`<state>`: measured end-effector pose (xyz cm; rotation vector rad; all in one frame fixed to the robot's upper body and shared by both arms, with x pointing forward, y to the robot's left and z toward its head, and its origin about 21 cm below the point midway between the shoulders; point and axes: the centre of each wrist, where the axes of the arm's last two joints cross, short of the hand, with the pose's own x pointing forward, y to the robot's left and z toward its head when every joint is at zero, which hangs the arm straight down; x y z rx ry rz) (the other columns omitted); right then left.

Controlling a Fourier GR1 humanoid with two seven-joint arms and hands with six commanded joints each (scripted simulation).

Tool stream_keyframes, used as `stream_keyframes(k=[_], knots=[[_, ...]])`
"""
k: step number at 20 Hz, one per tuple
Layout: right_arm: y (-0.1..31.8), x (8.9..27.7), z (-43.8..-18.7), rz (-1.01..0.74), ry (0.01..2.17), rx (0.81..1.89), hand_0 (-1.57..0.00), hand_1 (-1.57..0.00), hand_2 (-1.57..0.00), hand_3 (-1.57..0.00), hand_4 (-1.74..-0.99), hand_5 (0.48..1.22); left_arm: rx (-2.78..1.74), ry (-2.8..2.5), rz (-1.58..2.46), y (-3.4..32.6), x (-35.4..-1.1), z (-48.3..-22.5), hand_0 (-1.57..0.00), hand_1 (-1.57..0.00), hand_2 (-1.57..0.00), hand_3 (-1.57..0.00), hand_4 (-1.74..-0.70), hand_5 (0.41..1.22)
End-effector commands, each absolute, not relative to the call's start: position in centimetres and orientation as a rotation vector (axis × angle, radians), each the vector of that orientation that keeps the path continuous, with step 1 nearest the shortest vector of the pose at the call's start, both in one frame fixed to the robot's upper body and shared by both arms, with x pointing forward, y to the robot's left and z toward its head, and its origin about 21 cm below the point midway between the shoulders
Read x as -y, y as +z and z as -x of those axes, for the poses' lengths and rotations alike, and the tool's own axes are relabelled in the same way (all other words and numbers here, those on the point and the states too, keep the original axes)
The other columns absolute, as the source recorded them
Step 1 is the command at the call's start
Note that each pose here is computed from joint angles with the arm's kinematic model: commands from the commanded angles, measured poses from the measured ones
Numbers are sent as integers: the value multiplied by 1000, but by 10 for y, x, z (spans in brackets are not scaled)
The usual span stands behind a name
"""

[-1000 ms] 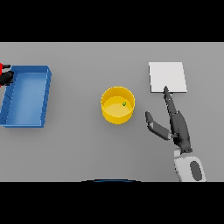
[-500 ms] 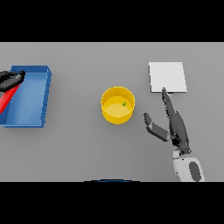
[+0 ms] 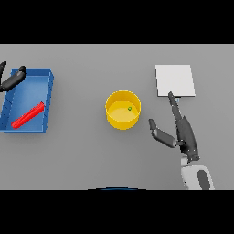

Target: Pick up the red beaker and tilt it to pour out 1 green nut into yellow bowl. Pick up the yellow bowl and place it on the metallic measuring scale.

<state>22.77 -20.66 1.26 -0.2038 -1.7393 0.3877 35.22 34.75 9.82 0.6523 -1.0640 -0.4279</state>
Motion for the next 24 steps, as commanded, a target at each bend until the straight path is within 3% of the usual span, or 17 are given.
stream_keyframes(k=[1, 4, 8, 14, 24], knots=[[17, 203, -229, 193, 427, 1753, 1, 1, 1, 1, -1146, 691, 1084, -427, -652, 100, -347, -351, -43, -38, -36, -30, -711, 674], [24, 206, -238, 168, 646, 1763, 1, 1, 1, 1, -1153, 728, 1083, -417, -671, 99, -347, -351, -22, -19, -18, -15, -710, 689], [49, 200, -264, 301, 1097, 1682, 1, 1, 1, 1, -1216, 704, 1112, -403, -630, 99, -344, -353, -8, -7, -7, -6, -720, 667], [65, 171, -294, 370, 1685, 1616, 1, 1, 1, 1, -1223, 705, 1111, -424, -609, 94, -338, -350, -1, -1, -1, -1, -712, 676], [58, 137, -327, 357, 2097, 1358, 1, 1, 1, 1, -1226, 702, 1120, -397, -590, 99, -346, -347, 1, 1, 1, 1, -724, 686]])
